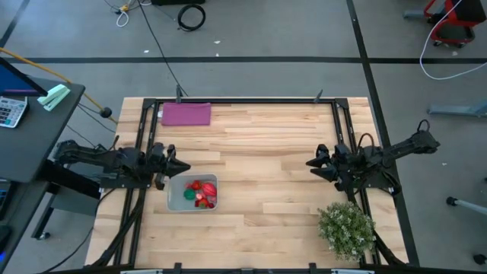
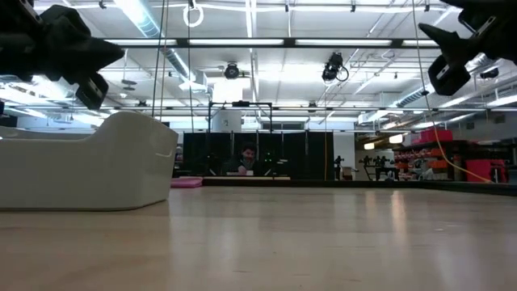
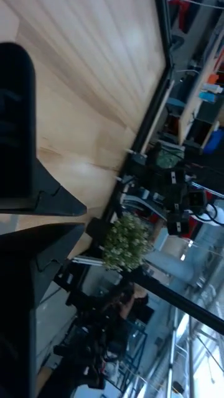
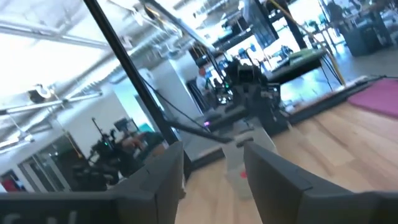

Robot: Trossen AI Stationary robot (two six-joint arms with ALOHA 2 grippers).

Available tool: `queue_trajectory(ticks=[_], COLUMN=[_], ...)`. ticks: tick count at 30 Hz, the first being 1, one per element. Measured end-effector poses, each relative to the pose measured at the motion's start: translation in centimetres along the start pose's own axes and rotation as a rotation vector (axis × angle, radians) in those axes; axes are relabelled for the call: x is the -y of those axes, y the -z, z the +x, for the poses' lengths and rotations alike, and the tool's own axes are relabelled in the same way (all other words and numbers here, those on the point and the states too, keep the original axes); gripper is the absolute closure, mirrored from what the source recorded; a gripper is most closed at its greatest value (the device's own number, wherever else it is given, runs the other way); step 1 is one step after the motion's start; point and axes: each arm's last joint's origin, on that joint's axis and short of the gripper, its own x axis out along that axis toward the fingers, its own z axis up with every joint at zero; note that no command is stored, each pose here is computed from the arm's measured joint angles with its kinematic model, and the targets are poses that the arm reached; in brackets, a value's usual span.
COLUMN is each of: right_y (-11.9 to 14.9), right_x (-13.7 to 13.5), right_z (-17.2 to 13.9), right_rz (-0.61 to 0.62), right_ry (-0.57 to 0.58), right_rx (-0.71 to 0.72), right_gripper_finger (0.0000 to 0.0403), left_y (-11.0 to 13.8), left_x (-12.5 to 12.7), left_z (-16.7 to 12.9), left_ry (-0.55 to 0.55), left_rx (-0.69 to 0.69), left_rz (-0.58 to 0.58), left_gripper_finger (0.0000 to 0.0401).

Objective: Pick and placing Produce into tupperware
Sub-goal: Return to Home Position

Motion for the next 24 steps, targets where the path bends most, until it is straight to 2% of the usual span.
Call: queue_trajectory(ticks=[12, 24], right_y=[-0.89, -1.11], right_x=[-0.33, -0.45], right_z=[-0.64, -0.63], right_rz=[0.019, 0.018], right_ry=[-0.044, -0.041], right_rx=[0.082, 0.077], right_gripper_finger=[0.0225, 0.0225], left_y=[-0.89, -0.76], left_x=[0.32, 0.26], left_z=[-0.7, -0.64], left_ry=[0.049, 0.042], left_rx=[0.099, 0.085], left_rz=[-0.018, -0.015], left_gripper_finger=[0.0376, 0.037])
